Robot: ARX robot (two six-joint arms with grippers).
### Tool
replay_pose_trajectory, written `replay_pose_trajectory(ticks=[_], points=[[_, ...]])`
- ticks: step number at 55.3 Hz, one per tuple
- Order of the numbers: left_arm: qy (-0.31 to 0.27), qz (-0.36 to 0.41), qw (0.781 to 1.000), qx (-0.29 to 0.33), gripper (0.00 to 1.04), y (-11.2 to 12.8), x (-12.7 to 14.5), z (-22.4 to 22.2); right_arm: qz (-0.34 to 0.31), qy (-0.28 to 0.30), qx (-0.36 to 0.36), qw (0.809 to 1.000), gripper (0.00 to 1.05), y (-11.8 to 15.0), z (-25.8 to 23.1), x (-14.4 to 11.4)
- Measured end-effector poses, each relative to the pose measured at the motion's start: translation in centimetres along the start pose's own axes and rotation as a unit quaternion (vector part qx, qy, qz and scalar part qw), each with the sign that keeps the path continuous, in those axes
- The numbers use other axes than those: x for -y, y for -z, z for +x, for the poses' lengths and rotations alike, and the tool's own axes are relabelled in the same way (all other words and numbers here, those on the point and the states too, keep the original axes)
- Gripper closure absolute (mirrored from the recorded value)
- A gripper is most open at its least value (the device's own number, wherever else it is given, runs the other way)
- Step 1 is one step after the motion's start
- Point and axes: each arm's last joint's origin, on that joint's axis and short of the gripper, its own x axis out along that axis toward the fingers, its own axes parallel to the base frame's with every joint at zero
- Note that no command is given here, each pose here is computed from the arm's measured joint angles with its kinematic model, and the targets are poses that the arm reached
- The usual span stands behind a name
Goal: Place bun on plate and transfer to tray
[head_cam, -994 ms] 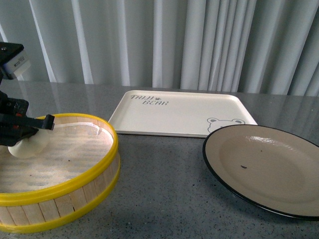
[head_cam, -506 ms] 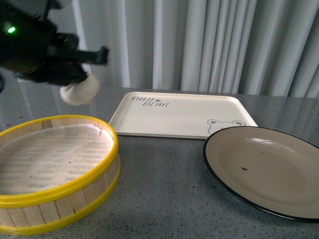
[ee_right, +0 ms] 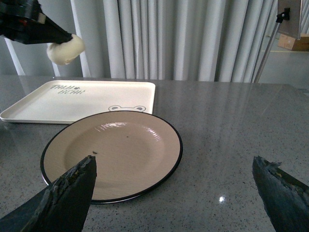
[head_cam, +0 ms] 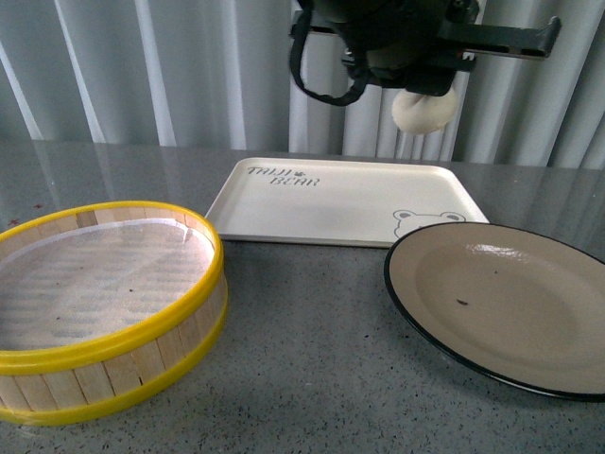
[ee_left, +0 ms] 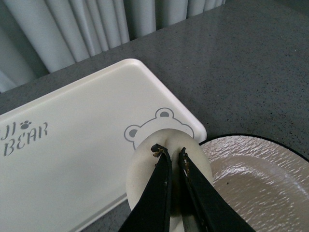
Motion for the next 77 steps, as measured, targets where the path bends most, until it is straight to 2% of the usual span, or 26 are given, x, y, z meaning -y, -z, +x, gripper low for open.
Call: replay_pose_trajectory(ticks=[14,24,36,44,65,77], points=[[0.054,0.036,0.998,-0.013,1.01,-0.1,1.7,3.3,0.0,0.0,0.0,1.0,0.08,0.0,0.0,0.0],[0.11,0.07,0.99,-0.056,1.01,2.0,2.0,4.3,0.0,0.0,0.0,1.0,0.08,0.0,0.0,0.0],[0.135,0.083,0.982,-0.102,1.01,4.2,0.8,3.4,0.0,0.0,0.0,1.0,0.08,0.0,0.0,0.0],[0.143,0.083,0.98,-0.115,1.01,4.9,1.0,3.3,0.0,0.0,0.0,1.0,0.08,0.0,0.0,0.0],[0.203,0.096,0.968,-0.11,1.01,4.8,6.0,2.3,0.0,0.0,0.0,1.0,0.08,0.0,0.0,0.0],[0.201,0.113,0.968,-0.099,1.01,5.0,8.4,2.4,0.0,0.0,0.0,1.0,0.08,0.0,0.0,0.0]])
